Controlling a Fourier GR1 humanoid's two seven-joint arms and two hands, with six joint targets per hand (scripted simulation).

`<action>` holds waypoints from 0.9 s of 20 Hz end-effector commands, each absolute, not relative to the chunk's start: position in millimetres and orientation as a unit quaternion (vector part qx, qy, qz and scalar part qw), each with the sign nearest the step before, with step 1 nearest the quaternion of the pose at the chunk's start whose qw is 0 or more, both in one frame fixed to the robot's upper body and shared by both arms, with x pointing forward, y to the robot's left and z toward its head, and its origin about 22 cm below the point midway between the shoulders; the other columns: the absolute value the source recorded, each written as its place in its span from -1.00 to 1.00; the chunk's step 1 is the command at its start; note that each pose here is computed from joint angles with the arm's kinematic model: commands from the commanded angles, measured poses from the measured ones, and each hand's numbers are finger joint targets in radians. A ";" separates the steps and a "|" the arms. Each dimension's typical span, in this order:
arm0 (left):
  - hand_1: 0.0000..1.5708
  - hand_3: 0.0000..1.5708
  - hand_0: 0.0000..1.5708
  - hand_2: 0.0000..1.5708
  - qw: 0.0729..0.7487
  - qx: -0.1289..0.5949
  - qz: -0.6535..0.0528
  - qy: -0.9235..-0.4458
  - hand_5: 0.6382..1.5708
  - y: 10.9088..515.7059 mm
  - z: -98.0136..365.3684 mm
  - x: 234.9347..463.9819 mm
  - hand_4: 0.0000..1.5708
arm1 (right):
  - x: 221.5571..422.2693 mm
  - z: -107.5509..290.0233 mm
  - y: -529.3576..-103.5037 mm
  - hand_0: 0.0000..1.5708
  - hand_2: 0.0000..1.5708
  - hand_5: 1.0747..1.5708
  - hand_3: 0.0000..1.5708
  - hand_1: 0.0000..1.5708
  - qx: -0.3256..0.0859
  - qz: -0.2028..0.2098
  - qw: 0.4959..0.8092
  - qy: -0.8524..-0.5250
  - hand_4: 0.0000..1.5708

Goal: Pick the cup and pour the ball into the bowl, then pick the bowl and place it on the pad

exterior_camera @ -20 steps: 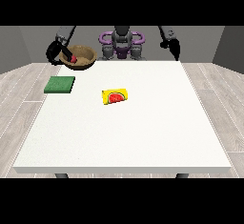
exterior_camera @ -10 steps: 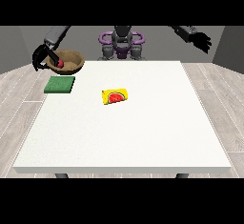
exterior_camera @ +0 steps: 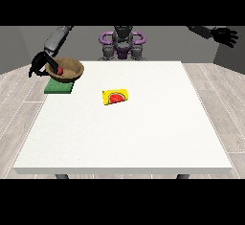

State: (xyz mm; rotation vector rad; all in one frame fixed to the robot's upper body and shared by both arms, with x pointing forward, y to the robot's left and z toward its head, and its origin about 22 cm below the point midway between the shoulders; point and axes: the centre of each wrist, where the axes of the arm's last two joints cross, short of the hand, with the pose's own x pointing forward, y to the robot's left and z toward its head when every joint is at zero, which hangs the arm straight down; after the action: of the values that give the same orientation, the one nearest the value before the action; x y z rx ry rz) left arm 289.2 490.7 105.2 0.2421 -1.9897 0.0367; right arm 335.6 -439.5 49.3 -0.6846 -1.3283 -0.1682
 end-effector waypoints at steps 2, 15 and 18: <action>-1.00 -1.00 -1.00 -1.00 0.530 0.096 0.007 -0.842 0.97 487.3 109.6 289.6 0.51 | 328.3 50.9 -461.7 1.00 1.00 0.96 -0.10 1.00 -0.357 -0.141 0.715 -0.584 -1.00; -1.00 -1.00 -1.00 -1.00 0.550 0.065 -0.015 -0.832 1.00 427.8 113.4 313.7 0.28 | 331.5 52.3 -473.1 -1.00 -1.00 0.15 -1.00 -1.00 -0.317 -0.103 0.768 -0.547 -1.00; -1.00 -1.00 -1.00 -1.00 0.608 0.037 -0.028 -0.793 0.97 398.4 82.7 315.3 0.15 | 341.3 76.4 -474.4 -1.00 -1.00 0.13 -1.00 -1.00 -0.310 -0.084 0.786 -0.528 -1.00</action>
State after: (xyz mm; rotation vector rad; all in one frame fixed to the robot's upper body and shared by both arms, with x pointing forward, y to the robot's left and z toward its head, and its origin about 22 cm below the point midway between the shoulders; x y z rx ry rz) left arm 311.4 433.4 105.9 0.1423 -1.9403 -0.0456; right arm 337.6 -476.6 71.9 -0.6879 -1.2033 -0.2273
